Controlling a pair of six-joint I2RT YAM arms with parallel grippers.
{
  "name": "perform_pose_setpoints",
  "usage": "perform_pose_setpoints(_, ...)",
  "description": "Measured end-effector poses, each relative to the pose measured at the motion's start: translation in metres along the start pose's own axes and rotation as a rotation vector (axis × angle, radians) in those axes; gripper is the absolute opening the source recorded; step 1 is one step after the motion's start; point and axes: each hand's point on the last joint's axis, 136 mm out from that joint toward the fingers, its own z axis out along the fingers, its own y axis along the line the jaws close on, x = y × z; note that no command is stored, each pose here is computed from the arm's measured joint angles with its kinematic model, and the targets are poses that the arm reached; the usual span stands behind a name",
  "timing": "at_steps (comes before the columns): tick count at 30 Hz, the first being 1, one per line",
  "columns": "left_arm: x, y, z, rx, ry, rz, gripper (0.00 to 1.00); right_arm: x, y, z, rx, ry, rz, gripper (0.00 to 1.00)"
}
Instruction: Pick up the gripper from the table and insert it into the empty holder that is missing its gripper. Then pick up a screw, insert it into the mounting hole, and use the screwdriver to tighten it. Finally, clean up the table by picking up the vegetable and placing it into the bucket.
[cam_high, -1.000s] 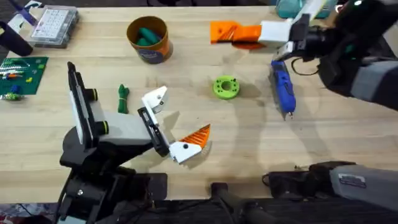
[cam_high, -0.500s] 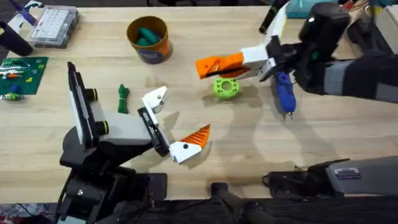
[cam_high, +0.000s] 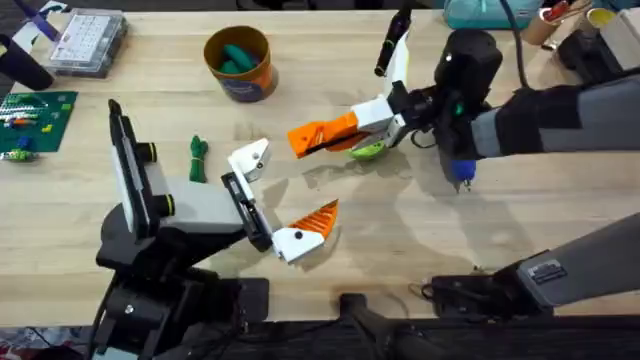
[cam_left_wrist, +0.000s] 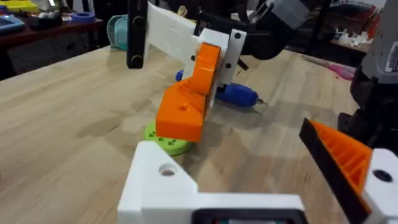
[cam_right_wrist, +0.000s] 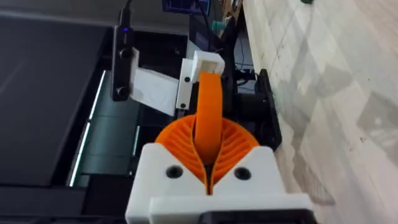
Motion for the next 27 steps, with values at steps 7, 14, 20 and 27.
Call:
perform_pose_setpoints(7,0.0,0.0,0.0,0.0,0.0,0.0,0.991,0.002,-0.009,0.003,-0.001,0.009,0.071,0.01)
perform_pose_setpoints(14,0.0,0.0,0.0,0.0,0.0,0.0,0.991,0.009,-0.005,0.007,-0.005,0.025,0.058,0.01)
perform_pose_setpoints(20,0.0,0.0,0.0,0.0,0.0,0.0,0.991,0.012,-0.007,0.007,-0.004,0.025,0.097,0.01)
perform_pose_setpoints(27,0.0,0.0,0.0,0.0,0.0,0.0,0.991,0.012,-0.007,0.007,-0.004,0.024,0.102,0.01)
